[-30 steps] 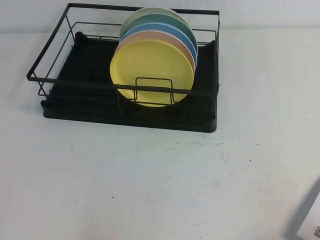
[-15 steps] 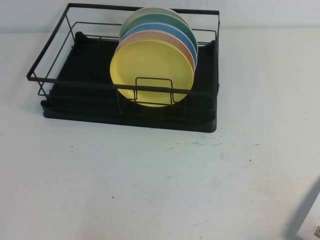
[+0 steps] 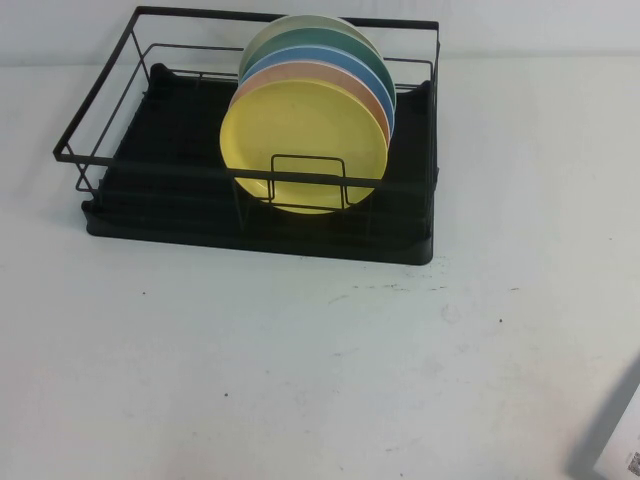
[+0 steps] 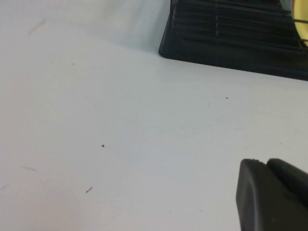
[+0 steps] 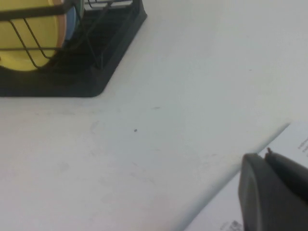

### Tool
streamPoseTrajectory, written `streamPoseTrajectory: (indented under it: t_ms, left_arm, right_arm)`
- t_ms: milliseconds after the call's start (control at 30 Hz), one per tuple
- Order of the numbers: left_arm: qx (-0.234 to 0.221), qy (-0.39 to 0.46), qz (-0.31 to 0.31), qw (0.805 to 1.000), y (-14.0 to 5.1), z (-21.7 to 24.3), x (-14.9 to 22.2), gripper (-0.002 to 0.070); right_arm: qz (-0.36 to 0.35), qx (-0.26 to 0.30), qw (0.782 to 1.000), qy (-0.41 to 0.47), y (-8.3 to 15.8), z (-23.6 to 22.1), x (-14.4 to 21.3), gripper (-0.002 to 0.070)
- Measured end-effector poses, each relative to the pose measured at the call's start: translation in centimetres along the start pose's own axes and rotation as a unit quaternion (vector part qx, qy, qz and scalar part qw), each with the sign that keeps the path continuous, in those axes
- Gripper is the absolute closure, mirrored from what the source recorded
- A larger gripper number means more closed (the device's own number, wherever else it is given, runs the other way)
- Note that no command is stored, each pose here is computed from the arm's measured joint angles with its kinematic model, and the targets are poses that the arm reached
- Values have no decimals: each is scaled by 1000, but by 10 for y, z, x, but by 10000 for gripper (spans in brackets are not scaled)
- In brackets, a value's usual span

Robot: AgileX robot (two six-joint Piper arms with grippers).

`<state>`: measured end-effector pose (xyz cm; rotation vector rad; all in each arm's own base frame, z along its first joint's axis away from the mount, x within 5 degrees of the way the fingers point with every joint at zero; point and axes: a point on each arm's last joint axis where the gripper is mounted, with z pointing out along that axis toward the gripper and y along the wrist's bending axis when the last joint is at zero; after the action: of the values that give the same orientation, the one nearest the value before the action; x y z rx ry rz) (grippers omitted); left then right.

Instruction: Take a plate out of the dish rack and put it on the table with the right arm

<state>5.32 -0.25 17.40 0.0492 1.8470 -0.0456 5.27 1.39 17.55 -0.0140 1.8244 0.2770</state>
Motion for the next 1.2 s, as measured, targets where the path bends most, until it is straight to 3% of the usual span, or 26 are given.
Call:
streamPoseTrajectory:
  t_ms: [167,300,533,733,900,1000,1200]
  left_arm:
    - [0,0,0,1000,0,0,0,679]
    - [0,0,0,1000,0,0,0,679]
    - [0,0,0,1000,0,0,0,679]
    - [0,0,0,1000,0,0,0,679]
    - [0,0,0,1000,0,0,0,679]
    - [0,0,0,1000,0,0,0,679]
    - [0,0,0,1000,0,0,0,679]
  right_arm:
    - [109,-28,993,-44,4,0,-8,694]
    - [251,-46,961,-106,3,-2,-21,694]
    - [317,-45,937,-142,0,-4,-27,694]
    - [266,-82,957,-88,19,-9,-69,694]
    - [155,-110,980,65,40,23,-117,694]
    - [97,-136,976,139,49,56,-144,694]
    - [26,-174,964,201,59,128,-187,694]
